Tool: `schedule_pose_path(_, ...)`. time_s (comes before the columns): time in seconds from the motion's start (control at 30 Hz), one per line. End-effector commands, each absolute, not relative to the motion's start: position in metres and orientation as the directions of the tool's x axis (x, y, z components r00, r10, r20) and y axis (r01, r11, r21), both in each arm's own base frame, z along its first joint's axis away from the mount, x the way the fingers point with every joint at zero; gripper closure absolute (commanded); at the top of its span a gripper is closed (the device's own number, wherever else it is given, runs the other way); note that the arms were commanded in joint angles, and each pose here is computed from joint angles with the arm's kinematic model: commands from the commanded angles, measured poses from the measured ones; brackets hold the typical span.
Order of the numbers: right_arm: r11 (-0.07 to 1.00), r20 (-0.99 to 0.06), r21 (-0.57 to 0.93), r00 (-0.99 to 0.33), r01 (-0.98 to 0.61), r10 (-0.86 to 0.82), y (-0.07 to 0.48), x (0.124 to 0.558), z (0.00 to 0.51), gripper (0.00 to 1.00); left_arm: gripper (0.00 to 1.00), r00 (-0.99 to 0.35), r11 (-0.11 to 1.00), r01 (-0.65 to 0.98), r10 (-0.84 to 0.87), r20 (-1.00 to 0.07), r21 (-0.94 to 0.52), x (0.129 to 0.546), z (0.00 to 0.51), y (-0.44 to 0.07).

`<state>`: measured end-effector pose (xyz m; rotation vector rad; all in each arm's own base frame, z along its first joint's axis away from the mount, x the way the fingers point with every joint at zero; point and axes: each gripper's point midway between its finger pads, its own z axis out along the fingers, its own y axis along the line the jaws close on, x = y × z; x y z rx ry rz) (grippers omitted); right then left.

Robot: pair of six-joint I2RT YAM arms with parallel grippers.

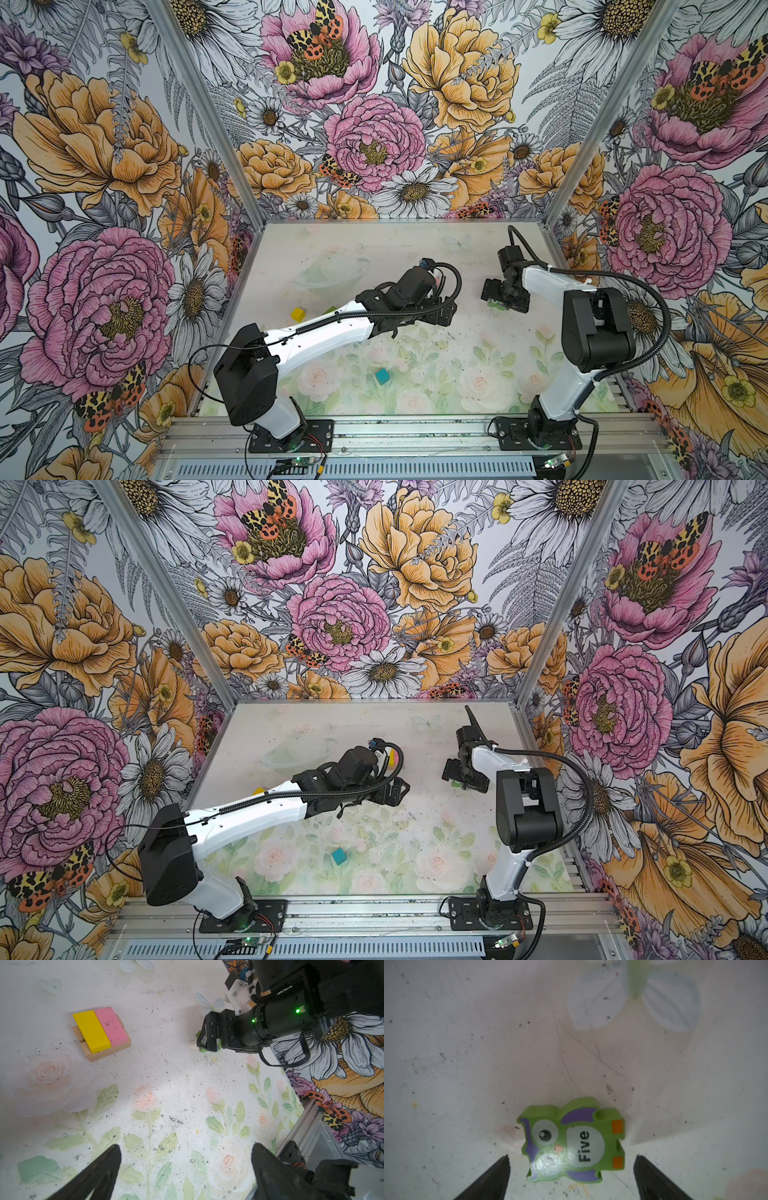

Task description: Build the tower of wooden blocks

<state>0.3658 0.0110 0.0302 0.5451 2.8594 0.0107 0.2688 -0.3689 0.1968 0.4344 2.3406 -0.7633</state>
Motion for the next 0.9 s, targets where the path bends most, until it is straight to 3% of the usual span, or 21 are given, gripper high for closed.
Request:
schedule_pose_path(0.0, 0.933, -0.242, 0.056, -0.902, 0.355, 0.358, 0.008, 0.381, 0.029, 0.08, 0.01, -0.724, 0.748, 0.507, 0.099, -0.683, -0.429, 0.272, 0.210, -0.367)
schedule_pose_path(0.87, 0.936, -0.204, 0.064, -0.913, 0.347, 0.352, 0.009, 0.385, 0.019, 0.29, 0.01, -0.741, 0.739, 0.484, 0.062, -0.669, -0.468, 0.280, 0.206, -0.346)
